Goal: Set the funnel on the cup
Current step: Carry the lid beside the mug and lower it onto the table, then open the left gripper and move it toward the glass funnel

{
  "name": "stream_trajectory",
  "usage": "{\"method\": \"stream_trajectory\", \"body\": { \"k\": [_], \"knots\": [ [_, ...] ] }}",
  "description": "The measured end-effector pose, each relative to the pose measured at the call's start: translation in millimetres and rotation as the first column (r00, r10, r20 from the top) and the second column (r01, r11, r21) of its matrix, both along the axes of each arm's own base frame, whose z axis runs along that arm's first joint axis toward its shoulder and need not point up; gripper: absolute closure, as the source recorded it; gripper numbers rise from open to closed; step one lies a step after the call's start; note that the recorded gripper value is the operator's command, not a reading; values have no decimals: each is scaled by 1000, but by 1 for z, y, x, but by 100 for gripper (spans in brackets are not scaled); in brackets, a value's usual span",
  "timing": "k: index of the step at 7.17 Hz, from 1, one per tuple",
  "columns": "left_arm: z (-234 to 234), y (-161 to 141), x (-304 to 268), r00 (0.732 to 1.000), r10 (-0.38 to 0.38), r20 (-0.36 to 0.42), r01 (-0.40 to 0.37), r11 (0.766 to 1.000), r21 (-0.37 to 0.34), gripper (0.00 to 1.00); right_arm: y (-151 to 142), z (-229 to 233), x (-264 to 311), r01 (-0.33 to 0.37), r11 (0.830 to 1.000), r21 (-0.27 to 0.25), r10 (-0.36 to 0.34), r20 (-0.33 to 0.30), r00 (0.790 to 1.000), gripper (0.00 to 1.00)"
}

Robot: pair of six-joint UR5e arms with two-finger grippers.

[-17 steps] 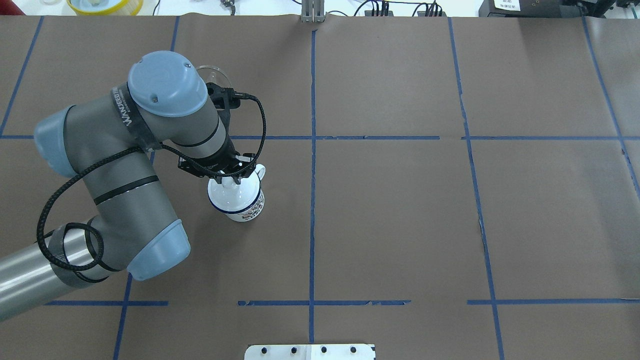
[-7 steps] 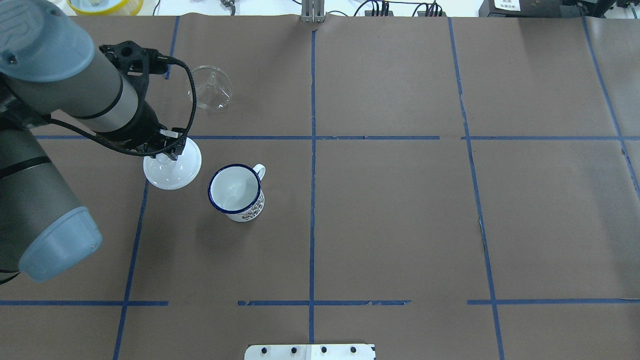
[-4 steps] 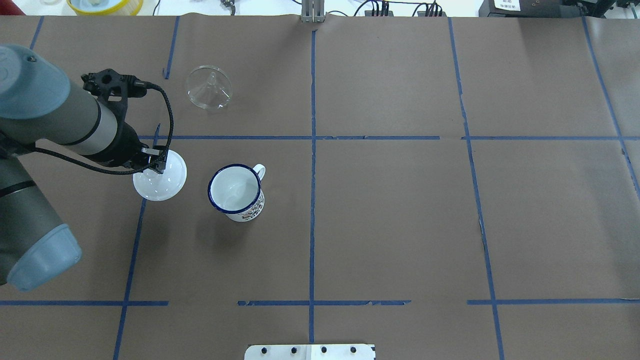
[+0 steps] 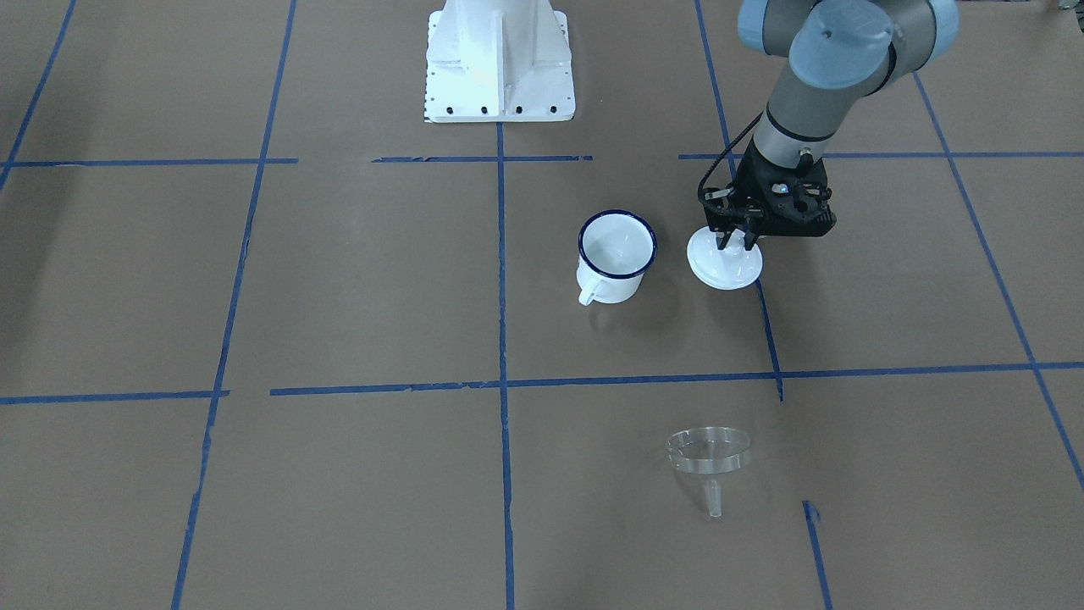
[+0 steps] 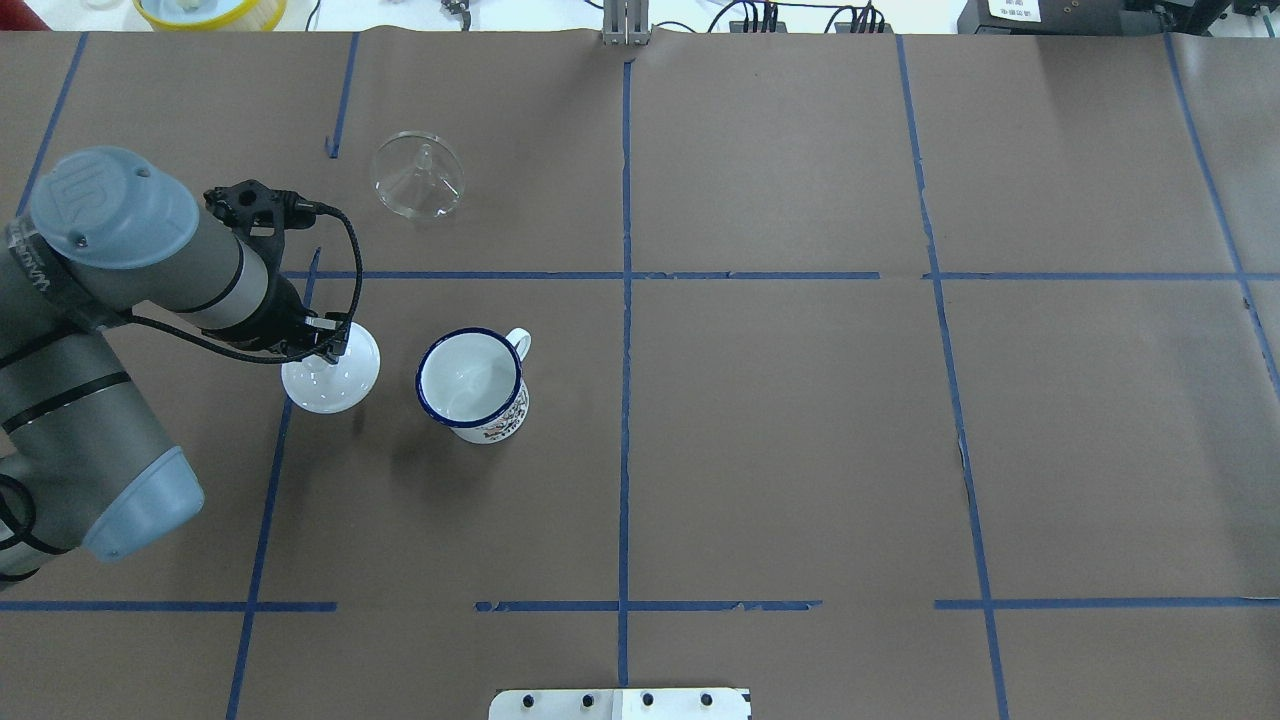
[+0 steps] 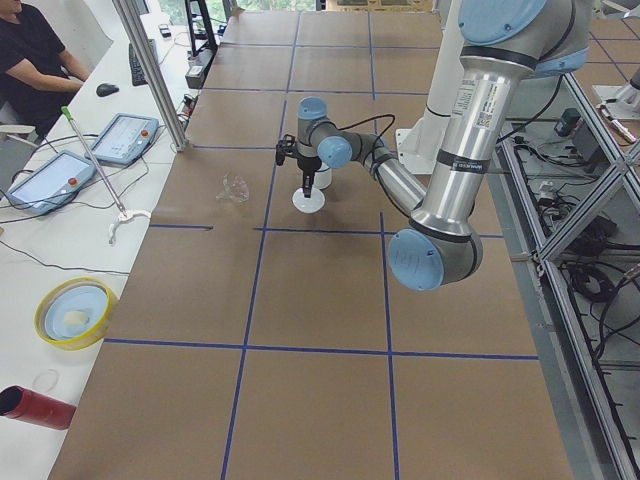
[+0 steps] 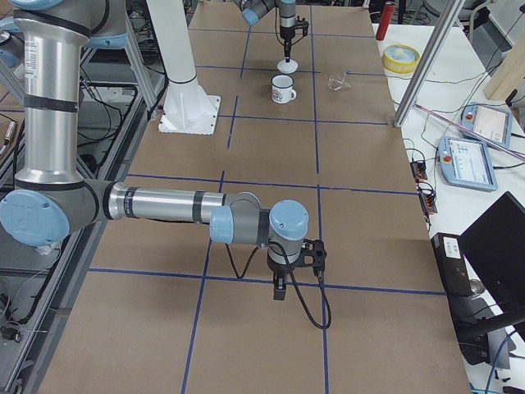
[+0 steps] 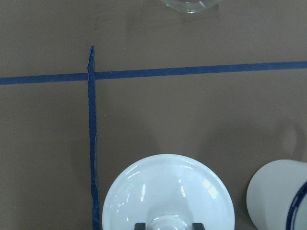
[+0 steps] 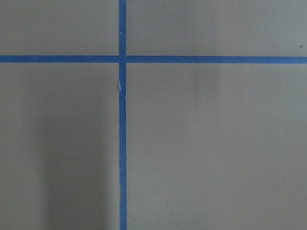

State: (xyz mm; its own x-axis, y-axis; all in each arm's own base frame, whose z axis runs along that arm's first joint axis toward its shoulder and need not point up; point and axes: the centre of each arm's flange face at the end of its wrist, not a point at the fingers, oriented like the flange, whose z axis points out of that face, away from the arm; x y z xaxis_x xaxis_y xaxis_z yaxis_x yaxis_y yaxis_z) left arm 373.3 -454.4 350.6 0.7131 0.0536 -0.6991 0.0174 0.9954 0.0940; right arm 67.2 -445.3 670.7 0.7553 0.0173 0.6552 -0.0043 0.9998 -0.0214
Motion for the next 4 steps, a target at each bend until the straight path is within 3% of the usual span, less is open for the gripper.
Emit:
{"method": "stream_trajectory", "body": {
  "k": [3, 4],
  "knots": [
    [22, -5, 14, 999, 15, 33, -14, 1000, -23, 100, 0, 0, 0, 0, 1000, 1, 0, 0, 1000, 0],
    [27, -7, 16, 999, 16, 32, -15, 1000, -22, 27, 0, 0, 0, 0, 1000, 0, 0, 0, 1000, 0]
  ]
}}
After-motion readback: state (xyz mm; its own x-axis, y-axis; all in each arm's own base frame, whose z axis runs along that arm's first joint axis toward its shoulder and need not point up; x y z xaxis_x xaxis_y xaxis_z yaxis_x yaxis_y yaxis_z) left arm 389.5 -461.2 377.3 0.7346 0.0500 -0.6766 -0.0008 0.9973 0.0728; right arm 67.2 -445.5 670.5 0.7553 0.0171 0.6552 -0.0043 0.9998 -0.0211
